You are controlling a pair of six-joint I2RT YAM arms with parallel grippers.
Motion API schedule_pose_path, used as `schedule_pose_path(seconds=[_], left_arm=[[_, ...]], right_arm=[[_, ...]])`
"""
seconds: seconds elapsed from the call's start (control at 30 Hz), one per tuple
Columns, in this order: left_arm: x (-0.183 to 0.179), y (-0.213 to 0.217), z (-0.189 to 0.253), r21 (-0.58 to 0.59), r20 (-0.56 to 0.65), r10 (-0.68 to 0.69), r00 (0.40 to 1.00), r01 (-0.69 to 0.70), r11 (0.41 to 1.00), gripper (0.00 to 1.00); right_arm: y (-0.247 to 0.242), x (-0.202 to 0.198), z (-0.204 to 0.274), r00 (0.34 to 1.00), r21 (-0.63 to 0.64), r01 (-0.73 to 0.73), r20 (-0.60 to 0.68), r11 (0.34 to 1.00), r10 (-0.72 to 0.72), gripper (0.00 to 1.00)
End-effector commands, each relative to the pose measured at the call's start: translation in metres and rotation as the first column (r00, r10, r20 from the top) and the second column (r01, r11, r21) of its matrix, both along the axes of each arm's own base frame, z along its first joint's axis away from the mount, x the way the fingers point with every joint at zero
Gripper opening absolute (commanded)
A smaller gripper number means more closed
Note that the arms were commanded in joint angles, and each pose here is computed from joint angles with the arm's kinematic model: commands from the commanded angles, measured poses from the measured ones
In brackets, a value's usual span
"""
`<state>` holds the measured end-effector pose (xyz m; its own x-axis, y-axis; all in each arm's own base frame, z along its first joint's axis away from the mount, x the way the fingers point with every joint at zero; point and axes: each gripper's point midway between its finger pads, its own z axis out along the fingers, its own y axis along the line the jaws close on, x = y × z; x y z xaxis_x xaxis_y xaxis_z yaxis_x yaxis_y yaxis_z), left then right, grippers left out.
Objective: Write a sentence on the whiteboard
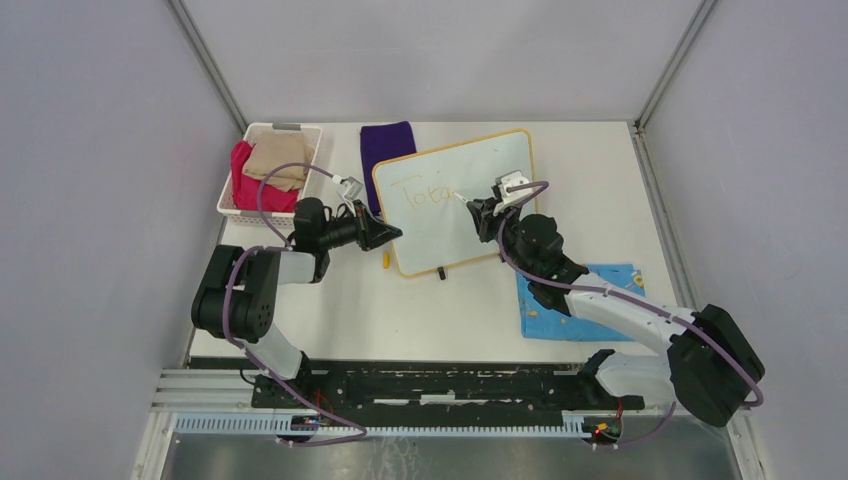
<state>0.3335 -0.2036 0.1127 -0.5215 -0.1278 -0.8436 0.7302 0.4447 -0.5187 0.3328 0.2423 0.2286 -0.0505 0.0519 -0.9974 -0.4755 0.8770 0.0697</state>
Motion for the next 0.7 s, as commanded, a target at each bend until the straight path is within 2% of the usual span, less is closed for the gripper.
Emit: schedule_pose_path(seconds=[0.0, 0.43, 0.67], left_arm=[[0.003, 0.004, -0.028, 0.089, -0.023, 0.046, 0.999, -0.043, 0.995, 0.02], [0.003, 0.004, -0.029, 0.091, -0.027, 0.045, 0.999, -0.042, 0.995, 0.02], [0.003, 0.004, -0.029, 0.091, -0.027, 0.045, 0.999, -0.042, 0.995, 0.02]], right_arm=[[0.009, 0.008, 0.042, 0.997, 0.084, -0.012, 0.081, 0.996, 0.005, 0.00], [0.009, 0.016, 0.047, 0.995, 0.090, 0.016, 0.094, 0.996, -0.025, 0.00], [0.009, 0.023, 0.029, 0.998, 0.046, 0.043, 0.053, 0.998, -0.046, 0.00]])
